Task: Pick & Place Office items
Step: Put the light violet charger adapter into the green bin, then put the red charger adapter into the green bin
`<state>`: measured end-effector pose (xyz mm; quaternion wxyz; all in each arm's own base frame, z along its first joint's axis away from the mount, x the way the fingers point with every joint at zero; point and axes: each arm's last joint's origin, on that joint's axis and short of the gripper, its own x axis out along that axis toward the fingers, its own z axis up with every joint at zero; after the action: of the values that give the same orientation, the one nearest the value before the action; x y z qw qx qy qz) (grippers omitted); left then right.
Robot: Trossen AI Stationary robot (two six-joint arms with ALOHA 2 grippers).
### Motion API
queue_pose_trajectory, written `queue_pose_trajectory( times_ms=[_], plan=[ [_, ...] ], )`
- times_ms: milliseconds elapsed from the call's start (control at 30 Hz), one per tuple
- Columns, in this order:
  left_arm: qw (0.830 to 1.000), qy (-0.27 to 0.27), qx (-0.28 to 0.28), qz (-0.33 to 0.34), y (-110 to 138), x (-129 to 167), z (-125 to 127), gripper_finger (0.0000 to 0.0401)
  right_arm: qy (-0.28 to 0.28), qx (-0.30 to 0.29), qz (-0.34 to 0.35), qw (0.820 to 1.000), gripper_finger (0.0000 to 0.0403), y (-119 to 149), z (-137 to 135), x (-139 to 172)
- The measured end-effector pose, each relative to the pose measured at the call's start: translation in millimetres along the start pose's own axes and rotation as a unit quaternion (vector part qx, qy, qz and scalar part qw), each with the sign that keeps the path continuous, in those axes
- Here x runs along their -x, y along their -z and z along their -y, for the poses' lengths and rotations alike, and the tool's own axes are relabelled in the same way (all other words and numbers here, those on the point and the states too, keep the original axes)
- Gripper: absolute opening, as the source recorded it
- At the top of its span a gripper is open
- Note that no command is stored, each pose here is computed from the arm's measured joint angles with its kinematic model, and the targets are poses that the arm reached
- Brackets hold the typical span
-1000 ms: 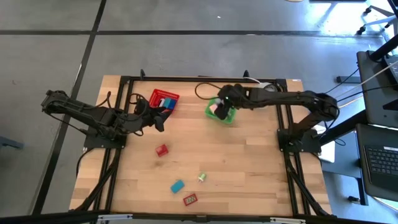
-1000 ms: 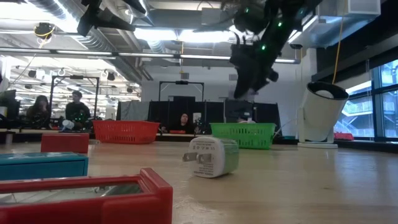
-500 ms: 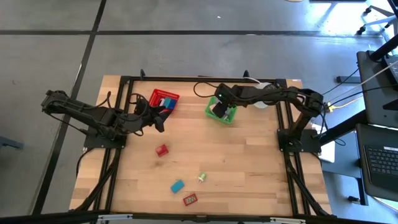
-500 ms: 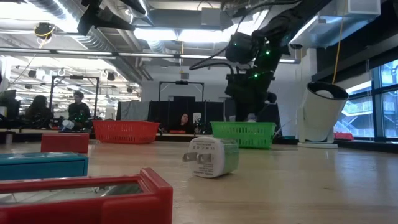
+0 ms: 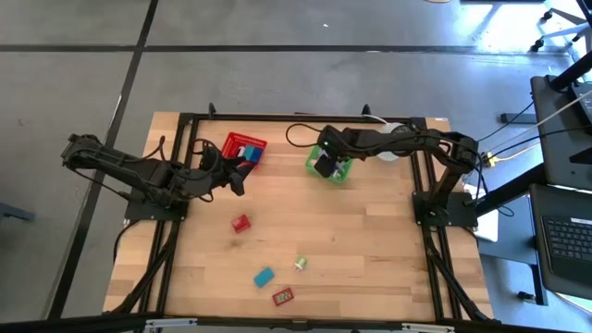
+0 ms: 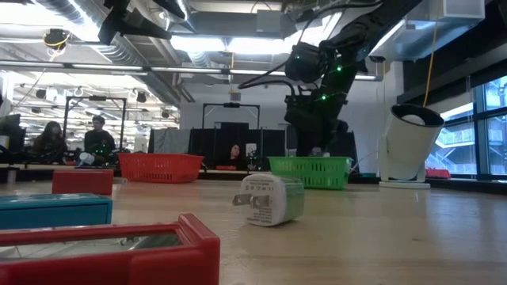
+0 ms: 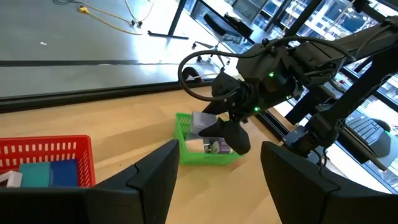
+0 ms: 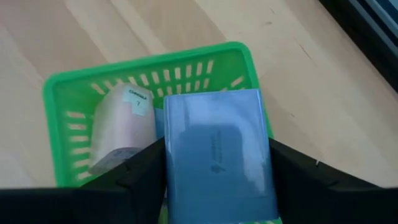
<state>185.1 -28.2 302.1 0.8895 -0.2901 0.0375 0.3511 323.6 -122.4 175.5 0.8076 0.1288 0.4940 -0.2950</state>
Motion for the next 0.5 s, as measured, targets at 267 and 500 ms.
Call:
queue_pose_trajectory(
  times_ms=[267, 500],
  plan=[
    [1.000, 0.000, 0.000, 0.000, 0.0, 0.0, 0.0, 0.0223, -0.003, -0.012, 0.010, 1.000, 0.0275, -1.7, 1.4, 8.8],
    [1.000, 0.005, 0.000, -0.006, 0.4, 0.0, 0.3, 0.0223, -0.046, -0.059, 0.056, 0.996, 0.0292, -8.6, 7.3, 49.4]
  ],
)
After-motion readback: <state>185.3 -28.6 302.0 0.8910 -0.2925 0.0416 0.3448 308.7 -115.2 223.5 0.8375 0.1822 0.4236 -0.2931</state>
